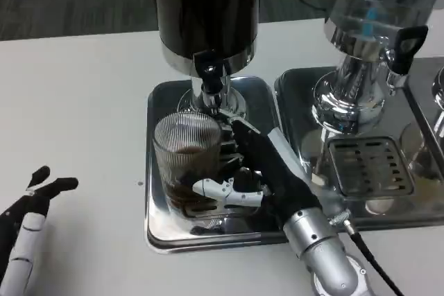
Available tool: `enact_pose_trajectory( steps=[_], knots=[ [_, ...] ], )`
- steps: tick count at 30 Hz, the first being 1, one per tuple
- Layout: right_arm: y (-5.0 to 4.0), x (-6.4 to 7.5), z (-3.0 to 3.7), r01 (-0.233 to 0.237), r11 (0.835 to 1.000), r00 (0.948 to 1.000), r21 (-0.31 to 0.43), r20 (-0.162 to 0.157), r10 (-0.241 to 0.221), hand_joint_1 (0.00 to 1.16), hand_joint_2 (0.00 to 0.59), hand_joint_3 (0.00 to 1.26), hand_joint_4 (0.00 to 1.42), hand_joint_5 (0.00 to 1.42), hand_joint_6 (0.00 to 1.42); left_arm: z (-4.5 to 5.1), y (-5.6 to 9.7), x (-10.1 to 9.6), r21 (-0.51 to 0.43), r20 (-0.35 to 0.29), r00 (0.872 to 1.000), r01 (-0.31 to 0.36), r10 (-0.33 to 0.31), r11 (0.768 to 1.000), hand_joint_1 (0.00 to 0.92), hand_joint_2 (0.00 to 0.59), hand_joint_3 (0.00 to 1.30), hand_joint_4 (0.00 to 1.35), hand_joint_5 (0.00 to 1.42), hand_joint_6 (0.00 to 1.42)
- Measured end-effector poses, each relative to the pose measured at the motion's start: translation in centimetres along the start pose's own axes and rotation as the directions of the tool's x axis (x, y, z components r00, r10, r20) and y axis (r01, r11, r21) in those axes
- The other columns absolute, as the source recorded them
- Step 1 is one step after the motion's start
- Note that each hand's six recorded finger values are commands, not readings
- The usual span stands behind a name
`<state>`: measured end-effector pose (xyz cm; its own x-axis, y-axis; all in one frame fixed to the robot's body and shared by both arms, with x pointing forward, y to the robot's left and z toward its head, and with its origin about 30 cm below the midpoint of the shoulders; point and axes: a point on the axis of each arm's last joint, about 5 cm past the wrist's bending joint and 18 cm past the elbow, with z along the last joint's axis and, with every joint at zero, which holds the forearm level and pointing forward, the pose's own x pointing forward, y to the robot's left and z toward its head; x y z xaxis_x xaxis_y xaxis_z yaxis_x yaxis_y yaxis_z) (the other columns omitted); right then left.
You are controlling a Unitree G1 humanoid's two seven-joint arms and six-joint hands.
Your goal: Grasp the cup under the faucet to collect the drink, then remove the cup.
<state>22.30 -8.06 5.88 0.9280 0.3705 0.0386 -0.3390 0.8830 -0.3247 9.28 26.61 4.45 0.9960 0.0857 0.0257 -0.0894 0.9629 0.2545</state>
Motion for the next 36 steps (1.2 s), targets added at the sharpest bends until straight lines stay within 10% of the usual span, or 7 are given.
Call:
enact_pose_trajectory(
  steps=[36],
  knots=[
    [0.74, -0.78, -0.42, 0.115, 0.993, 0.9933, 0.012, 0.01, -0.115, 0.93, 0.182, 0.41, 0.52, 0.73, 1.11, -0.09, -0.2, -0.33, -0.01, -0.007, 1.0, -0.005, 0.005, 1.0, 0.0, 0.218, 0.44, 0.09, 0.15, 0.0]
  ],
)
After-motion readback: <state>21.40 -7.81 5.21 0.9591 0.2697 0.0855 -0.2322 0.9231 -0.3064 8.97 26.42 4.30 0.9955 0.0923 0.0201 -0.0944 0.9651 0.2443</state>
